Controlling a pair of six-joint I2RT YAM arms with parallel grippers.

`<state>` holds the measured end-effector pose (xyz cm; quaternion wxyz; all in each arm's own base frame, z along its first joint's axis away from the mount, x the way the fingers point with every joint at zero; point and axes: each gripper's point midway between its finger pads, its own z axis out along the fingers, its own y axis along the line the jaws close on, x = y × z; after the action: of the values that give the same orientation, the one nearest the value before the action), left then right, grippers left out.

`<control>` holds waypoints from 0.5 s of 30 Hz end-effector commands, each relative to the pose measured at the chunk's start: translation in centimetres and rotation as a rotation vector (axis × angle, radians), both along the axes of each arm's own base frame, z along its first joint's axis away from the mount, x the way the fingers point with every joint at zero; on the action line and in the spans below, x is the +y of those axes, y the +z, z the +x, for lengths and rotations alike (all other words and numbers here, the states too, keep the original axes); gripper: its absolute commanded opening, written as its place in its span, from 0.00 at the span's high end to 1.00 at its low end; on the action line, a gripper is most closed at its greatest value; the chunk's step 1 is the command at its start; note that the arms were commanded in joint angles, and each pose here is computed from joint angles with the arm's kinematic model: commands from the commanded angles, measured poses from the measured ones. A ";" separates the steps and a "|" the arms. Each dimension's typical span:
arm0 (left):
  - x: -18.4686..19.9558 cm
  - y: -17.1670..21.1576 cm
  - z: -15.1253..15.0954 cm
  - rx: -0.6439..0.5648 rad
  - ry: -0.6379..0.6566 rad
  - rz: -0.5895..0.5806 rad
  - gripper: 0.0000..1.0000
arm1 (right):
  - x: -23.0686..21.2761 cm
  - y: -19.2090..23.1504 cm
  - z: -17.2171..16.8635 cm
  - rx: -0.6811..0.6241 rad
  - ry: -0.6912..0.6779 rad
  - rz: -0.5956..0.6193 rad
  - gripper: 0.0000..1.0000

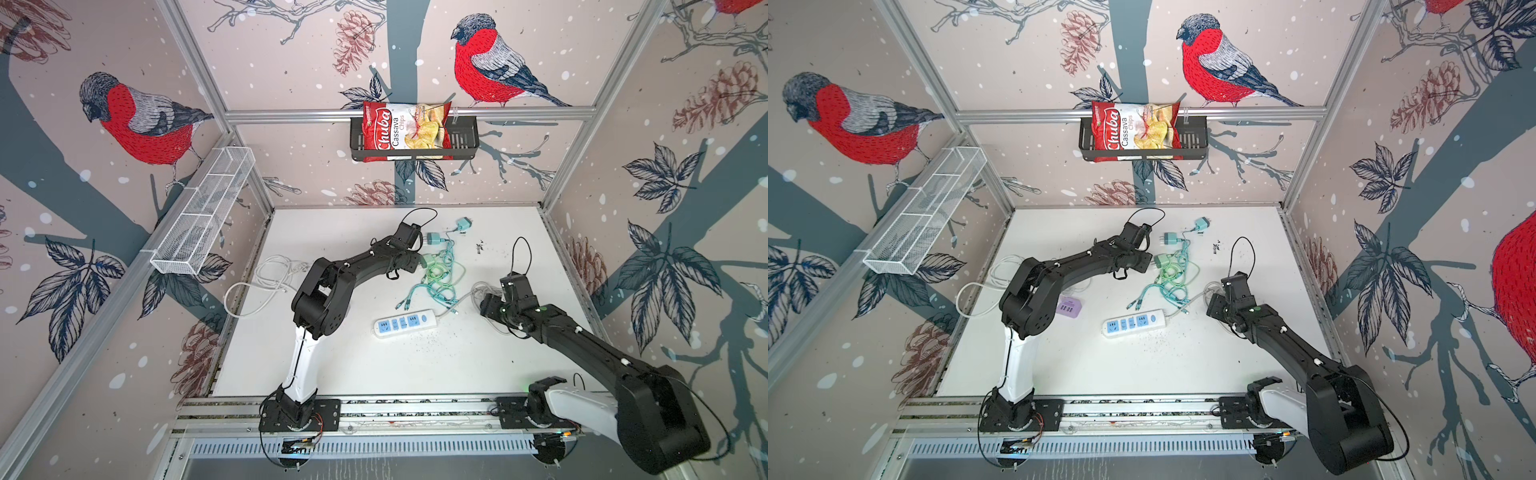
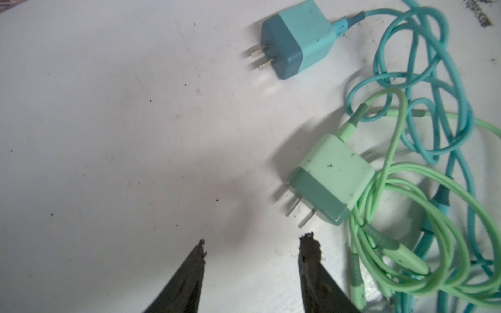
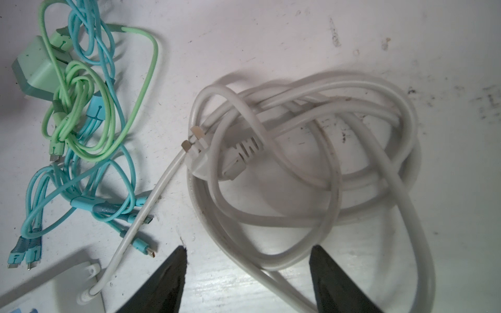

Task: Insert the plug
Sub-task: 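Lower the open left gripper around the light-green charger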

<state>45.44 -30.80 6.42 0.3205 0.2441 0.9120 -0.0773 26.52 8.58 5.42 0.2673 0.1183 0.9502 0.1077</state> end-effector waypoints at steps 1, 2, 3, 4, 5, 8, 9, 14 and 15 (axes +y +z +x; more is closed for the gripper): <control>-2.0 0.9 -0.6 -0.024 -0.097 -0.040 0.44 | 0.2 0.5 0.5 -0.022 0.012 0.001 0.27; -2.6 0.8 -0.8 -0.031 -0.130 -0.036 0.44 | 0.2 0.6 0.6 -0.024 0.010 0.000 0.27; -3.1 0.7 -1.1 -0.036 -0.160 -0.027 0.44 | 0.2 0.7 0.6 -0.023 0.012 -0.001 0.27; -3.7 0.5 -1.4 -0.040 -0.192 -0.011 0.44 | 0.2 0.8 0.6 -0.025 0.014 -0.002 0.27; -4.0 0.2 -1.6 -0.042 -0.219 0.006 0.44 | 0.2 0.8 0.6 -0.025 0.014 -0.002 0.28; -4.5 -0.3 -1.8 -0.054 -0.272 0.033 0.45 | 0.2 1.0 0.7 -0.028 0.018 -0.004 0.27; -4.5 -0.3 -1.9 -0.059 -0.282 0.040 0.45 | 0.2 1.0 0.7 -0.029 0.019 -0.004 0.27; -4.4 -0.6 -1.4 -0.082 -0.313 0.089 0.45 | 0.3 1.0 0.6 -0.031 0.026 -0.004 0.27; -4.3 -0.6 -1.2 -0.089 -0.312 0.099 0.45 | 0.3 1.1 0.6 -0.032 0.027 -0.002 0.27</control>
<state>43.65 -34.93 5.52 0.3206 0.3815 0.8629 -0.0840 26.99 8.74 6.21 0.2773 0.1078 0.9484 0.1091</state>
